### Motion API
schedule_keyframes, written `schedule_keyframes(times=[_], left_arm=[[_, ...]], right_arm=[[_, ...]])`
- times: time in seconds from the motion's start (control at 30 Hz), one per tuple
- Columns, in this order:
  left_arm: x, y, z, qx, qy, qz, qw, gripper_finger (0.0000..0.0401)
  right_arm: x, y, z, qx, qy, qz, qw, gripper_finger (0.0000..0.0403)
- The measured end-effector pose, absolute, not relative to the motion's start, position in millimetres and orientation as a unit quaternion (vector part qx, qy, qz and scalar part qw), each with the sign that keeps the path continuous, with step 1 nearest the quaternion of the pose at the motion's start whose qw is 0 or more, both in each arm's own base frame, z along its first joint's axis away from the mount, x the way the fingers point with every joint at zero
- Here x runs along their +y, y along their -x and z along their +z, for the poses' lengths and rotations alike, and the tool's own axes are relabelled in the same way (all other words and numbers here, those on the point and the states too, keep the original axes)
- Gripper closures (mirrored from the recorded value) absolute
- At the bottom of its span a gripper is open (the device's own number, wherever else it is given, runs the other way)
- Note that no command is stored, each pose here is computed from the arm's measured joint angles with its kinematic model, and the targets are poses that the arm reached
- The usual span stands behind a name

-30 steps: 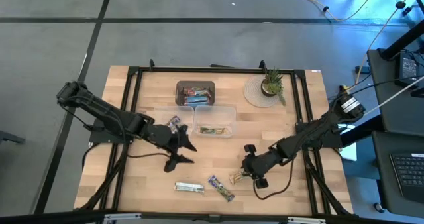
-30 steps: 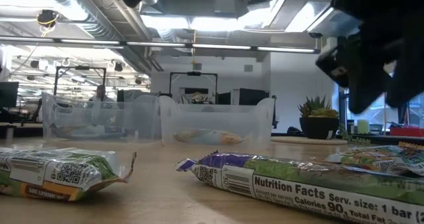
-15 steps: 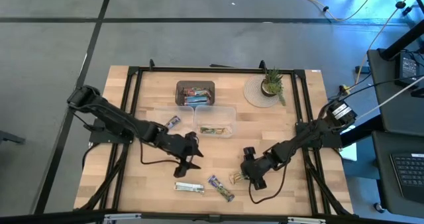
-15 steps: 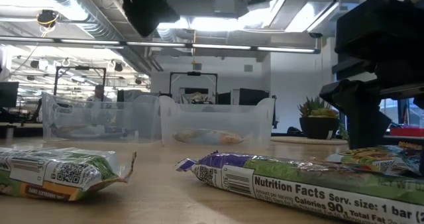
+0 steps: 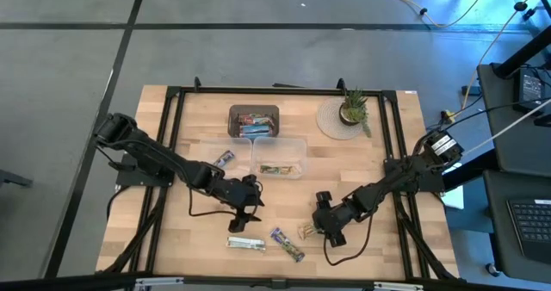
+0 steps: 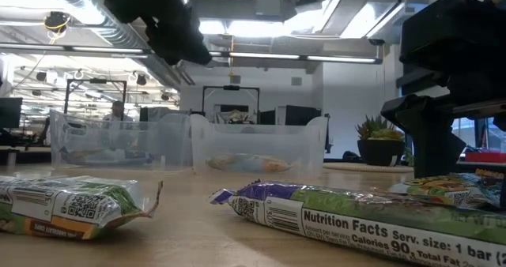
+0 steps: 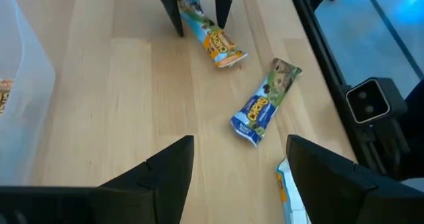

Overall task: Pick and place Granola Bars by type
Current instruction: Put the yellow granola bar into the right transparent bin

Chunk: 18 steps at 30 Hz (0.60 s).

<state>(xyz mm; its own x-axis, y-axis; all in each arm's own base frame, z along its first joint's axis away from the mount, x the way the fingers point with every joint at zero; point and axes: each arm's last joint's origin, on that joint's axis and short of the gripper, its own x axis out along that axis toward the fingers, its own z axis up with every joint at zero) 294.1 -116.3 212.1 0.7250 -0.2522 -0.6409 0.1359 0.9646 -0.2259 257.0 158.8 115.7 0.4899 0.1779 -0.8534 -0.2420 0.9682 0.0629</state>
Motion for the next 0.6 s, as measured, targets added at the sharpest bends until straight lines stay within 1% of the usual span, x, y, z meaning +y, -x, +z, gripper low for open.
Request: schedule_keyframes(times=[0.43, 0.6], left_arm=[[-116.2, -293.8, 213.1, 0.354, 0.085, -0.104, 0.925, 0.0169], [-116.2, -293.8, 213.1, 0.356, 0.101, -0.098, 0.924, 0.0167]], right_arm=[[158.8, -257.3, 115.2, 0.486, 0.050, 0.131, 0.863, 0.0122], [158.3, -257.5, 115.0, 0.484, 0.048, 0.118, 0.866, 0.0141]])
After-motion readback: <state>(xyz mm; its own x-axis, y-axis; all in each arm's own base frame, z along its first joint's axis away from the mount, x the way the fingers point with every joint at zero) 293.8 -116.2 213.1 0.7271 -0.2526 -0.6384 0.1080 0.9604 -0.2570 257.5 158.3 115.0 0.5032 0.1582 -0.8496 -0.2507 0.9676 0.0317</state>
